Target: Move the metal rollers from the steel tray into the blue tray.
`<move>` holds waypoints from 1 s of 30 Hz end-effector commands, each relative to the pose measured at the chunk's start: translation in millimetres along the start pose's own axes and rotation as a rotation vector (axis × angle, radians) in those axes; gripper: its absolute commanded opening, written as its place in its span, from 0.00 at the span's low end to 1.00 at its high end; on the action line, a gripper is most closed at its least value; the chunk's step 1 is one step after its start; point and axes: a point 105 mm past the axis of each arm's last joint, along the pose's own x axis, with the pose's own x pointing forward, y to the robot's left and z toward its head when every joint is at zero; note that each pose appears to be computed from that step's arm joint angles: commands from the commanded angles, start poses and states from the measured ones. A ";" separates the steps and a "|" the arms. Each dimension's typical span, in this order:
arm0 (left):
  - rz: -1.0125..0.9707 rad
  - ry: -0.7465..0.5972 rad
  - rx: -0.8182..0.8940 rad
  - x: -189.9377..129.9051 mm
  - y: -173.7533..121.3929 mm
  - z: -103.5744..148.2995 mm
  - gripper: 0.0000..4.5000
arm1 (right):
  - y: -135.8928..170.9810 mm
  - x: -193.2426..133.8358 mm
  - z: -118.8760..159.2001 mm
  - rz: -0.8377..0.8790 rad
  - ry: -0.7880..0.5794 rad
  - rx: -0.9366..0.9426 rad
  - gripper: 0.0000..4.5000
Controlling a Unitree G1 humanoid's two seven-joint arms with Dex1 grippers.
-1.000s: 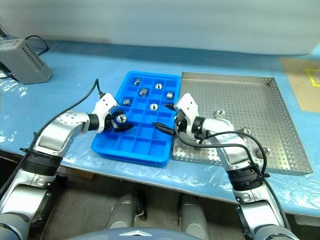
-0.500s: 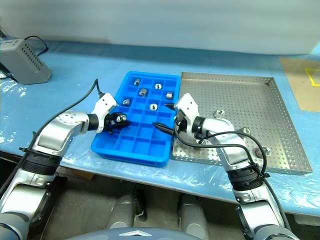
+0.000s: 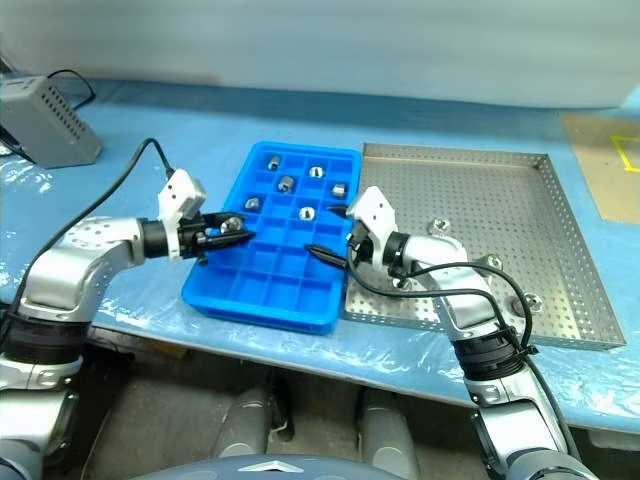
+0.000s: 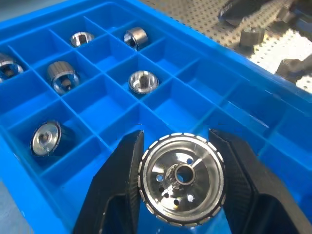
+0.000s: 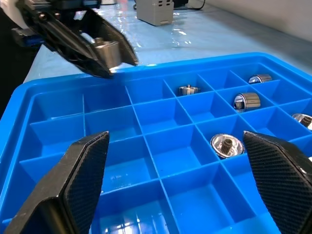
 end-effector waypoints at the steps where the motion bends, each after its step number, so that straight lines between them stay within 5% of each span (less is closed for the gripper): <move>1: 0.025 0.028 0.051 -16.3 2.3 6.0 0.39 | 0.9 2.0 12.6 0.017 -0.039 -0.046 1.00; 16: 0.012 0.171 0.043 -3.9 -2.3 -30.6 0.39 | 21.6 -6.1 18.7 0.175 -0.064 0.013 1.00; 30: 0.099 0.259 0.060 -0.6 18.8 -53.8 0.39 | 14.6 -6.1 14.1 0.106 -0.043 -0.012 1.00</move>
